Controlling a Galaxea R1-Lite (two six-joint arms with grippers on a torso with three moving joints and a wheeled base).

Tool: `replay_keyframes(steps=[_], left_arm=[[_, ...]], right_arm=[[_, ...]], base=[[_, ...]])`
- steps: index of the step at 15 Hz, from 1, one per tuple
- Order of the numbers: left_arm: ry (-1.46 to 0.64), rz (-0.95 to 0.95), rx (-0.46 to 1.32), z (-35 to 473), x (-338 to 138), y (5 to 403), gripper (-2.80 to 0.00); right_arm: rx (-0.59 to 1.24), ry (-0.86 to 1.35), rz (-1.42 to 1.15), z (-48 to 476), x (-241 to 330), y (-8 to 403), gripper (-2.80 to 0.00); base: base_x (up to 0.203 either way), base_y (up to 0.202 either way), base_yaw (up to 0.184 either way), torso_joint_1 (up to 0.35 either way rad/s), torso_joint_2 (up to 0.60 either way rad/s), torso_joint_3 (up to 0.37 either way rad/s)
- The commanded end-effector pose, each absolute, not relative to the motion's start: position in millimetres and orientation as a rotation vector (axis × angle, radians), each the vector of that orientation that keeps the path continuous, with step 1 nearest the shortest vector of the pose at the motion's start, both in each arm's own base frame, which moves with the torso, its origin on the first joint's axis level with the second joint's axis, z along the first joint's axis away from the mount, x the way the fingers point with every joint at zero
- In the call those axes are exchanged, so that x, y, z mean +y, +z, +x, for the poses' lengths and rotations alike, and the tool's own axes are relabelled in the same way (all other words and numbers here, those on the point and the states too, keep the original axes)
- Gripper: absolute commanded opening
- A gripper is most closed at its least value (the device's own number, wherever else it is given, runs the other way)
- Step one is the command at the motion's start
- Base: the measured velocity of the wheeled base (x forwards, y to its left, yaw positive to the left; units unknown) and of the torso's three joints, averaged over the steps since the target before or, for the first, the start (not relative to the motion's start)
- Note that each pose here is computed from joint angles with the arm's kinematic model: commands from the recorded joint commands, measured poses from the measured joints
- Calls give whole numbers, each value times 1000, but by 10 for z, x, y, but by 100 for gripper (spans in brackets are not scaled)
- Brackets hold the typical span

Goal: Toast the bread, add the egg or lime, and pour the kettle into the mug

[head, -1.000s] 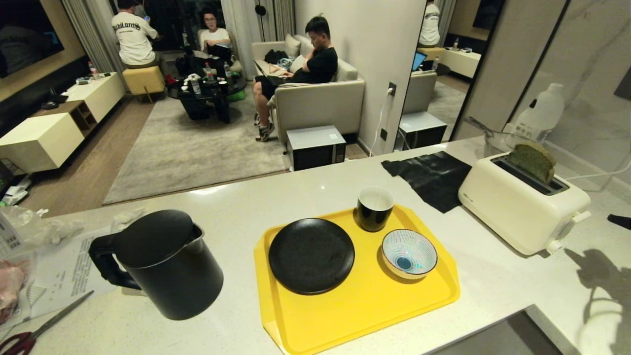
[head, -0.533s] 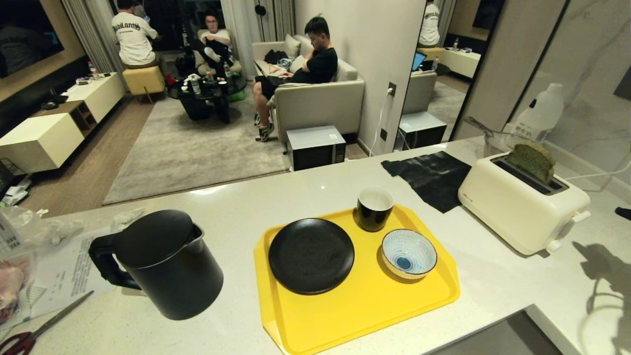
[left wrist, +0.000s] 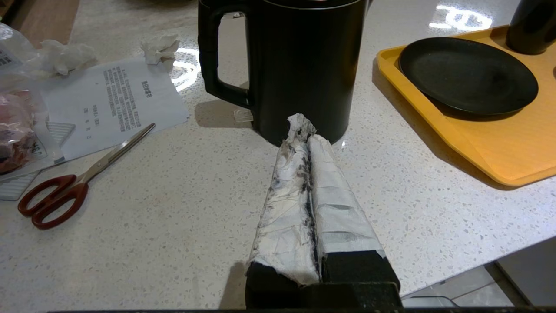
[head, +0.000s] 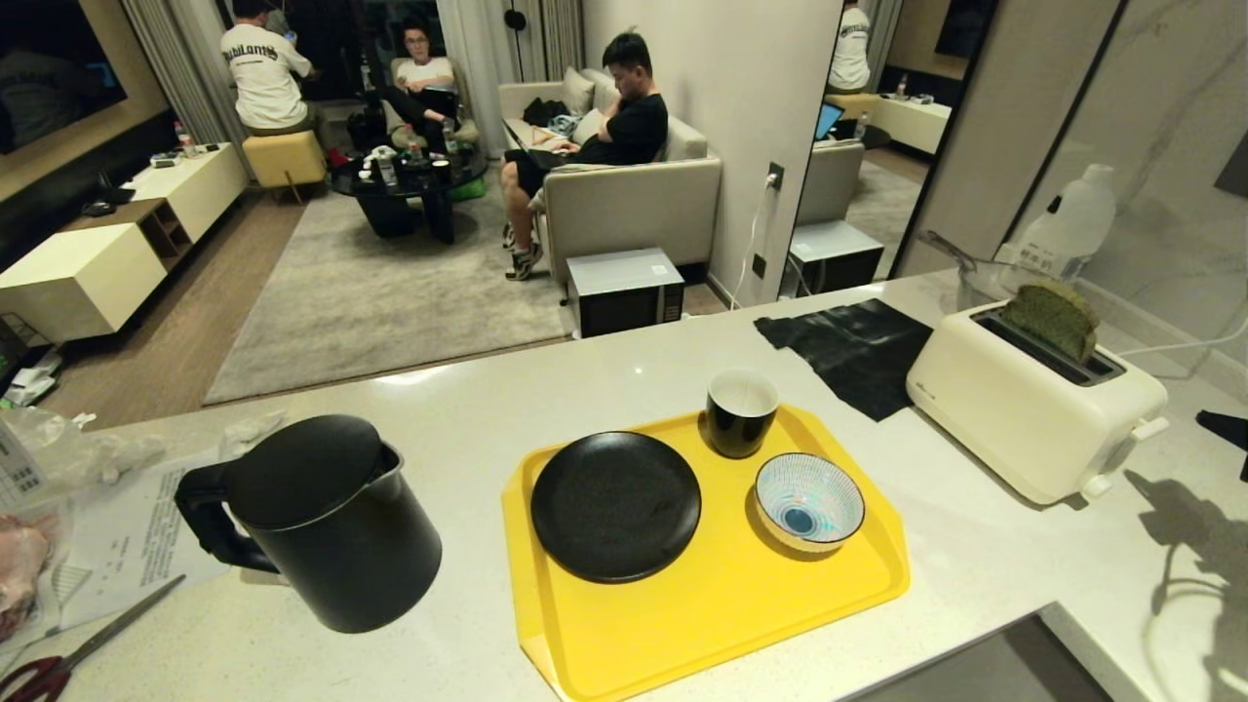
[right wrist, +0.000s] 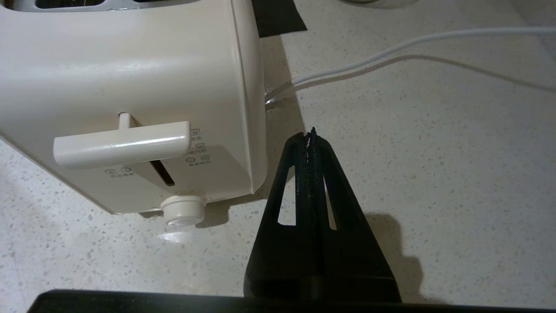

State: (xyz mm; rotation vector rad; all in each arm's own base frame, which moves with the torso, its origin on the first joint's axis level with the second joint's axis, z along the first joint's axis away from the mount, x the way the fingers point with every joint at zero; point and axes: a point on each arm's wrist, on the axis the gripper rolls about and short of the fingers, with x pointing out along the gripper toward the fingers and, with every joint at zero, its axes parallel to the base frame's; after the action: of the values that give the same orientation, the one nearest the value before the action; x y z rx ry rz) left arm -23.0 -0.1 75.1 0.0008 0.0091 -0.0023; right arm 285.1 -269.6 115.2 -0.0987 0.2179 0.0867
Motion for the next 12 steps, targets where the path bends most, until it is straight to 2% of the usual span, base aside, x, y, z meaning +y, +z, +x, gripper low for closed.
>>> replay_keyframes(steps=[1,6,12], left_arm=[[-2,0,6,-233,-1,750,-280],[-2,2,6,-233,-1,750,-280],[-2,0,6,-233,-1,750,-280]], right_arm=[[199,85,-108,2764,-2614,1221,-280],[156,83,-110,2592,-2435,1434,-280],[172,134,-85,2616,-2327,1352,-280]], base=[[0,0,0,0,0,0],[0,0,0,0,0,0],[0,0,0,0,0,0]])
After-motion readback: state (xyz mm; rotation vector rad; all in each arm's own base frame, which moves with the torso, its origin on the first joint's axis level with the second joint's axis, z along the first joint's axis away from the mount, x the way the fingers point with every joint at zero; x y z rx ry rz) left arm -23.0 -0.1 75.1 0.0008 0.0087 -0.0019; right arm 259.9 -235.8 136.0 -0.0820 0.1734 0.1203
